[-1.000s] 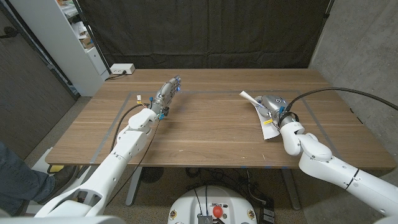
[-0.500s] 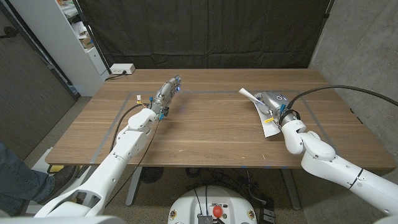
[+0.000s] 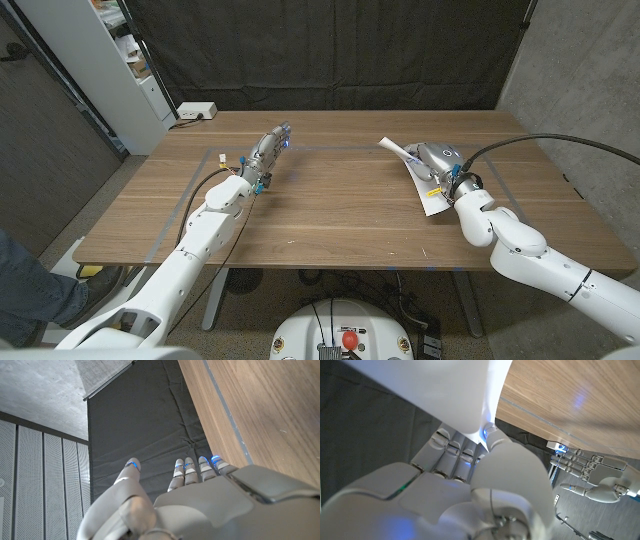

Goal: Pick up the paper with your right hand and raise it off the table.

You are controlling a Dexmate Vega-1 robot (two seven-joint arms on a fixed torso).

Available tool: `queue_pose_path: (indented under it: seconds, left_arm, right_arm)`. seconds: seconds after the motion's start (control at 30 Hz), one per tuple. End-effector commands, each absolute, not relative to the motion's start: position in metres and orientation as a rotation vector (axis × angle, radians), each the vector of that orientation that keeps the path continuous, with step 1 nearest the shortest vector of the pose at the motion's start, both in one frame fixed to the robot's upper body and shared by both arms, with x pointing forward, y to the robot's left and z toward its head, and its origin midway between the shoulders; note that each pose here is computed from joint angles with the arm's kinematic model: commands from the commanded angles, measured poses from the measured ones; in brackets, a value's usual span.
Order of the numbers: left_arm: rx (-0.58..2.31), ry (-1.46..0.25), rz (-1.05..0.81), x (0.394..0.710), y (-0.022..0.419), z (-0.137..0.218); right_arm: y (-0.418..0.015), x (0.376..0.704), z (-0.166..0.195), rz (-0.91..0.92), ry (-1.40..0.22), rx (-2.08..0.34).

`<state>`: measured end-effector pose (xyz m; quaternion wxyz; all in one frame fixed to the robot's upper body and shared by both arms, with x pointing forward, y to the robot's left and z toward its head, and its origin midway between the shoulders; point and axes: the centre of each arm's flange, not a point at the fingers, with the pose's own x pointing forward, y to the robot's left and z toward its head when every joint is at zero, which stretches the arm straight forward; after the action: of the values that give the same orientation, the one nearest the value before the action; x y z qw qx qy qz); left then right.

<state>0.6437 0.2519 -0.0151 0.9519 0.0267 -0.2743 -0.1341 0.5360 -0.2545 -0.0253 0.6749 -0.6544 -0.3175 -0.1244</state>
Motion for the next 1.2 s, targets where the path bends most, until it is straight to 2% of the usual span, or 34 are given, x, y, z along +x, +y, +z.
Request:
queue_pose_path:
  seconds: [0.03, 1.2]
  left_arm:
    - [0.054, -0.565, -0.269, 0.638, 0.255, -0.017]
    - [0.063, -0.576, -0.259, 0.629, 0.264, -0.015]
  right_arm:
    - [-0.248, 0.531, -0.017, -0.247, -0.770, -1.495]
    - [-0.240, 0.518, 0.007, -0.254, -0.833, -1.548]
